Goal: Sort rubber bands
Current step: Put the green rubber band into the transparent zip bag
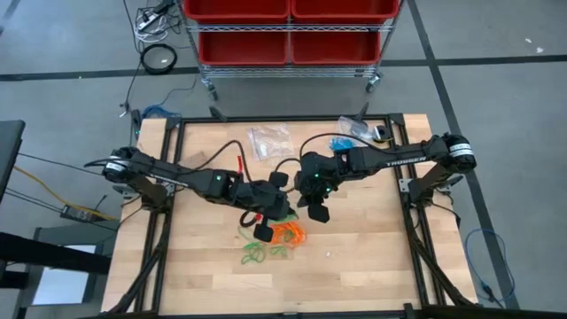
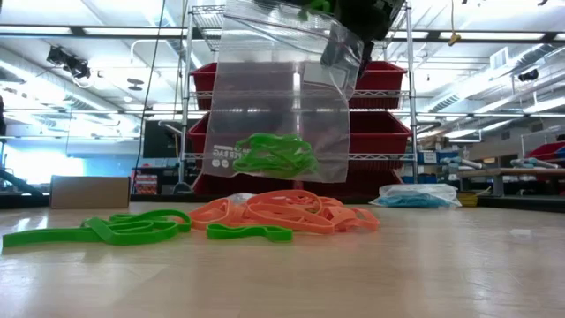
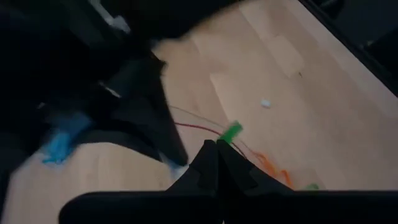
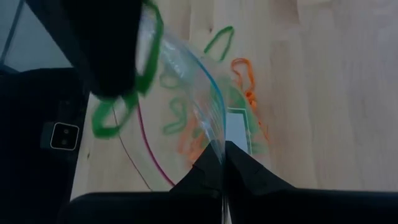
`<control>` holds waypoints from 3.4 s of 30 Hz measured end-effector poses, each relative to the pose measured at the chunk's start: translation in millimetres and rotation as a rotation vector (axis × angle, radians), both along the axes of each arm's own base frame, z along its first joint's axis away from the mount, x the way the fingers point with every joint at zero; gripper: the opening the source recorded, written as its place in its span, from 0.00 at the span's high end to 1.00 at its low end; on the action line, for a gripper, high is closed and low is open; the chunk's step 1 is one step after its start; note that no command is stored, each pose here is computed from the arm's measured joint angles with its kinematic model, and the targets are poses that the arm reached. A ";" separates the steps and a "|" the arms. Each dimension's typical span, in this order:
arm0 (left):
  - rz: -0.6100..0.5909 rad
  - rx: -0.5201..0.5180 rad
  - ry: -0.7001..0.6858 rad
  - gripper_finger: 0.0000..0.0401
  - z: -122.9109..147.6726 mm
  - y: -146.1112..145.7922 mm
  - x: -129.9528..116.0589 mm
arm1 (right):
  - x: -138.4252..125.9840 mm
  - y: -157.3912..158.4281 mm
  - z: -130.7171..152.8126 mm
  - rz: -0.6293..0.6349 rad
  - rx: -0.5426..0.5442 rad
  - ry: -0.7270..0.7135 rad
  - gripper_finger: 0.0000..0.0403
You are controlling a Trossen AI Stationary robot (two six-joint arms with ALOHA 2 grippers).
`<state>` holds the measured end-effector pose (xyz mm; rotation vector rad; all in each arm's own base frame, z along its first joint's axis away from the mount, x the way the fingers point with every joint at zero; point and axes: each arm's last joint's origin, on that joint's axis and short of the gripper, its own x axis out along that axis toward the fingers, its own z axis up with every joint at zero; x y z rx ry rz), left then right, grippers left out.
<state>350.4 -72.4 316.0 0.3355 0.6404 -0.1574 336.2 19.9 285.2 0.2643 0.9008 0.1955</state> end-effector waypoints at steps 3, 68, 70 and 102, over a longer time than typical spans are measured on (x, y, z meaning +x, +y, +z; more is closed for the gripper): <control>0.002 0.003 0.029 1.00 -9.5 -0.8 5.6 | 0.1 0.1 0.1 -0.002 0.002 -0.001 1.00; 0.005 -0.372 0.070 0.64 -148.5 -20.6 -37.7 | 1.4 -23.5 1.7 -0.063 0.033 -0.012 1.00; 0.019 -0.371 0.062 0.64 -151.9 -17.3 -29.9 | 1.4 -28.2 1.3 -0.111 0.010 -0.007 1.00; 0.100 -0.449 0.191 0.75 -185.9 9.1 3.2 | -32.5 -61.9 49.2 -0.307 -0.083 -0.176 1.00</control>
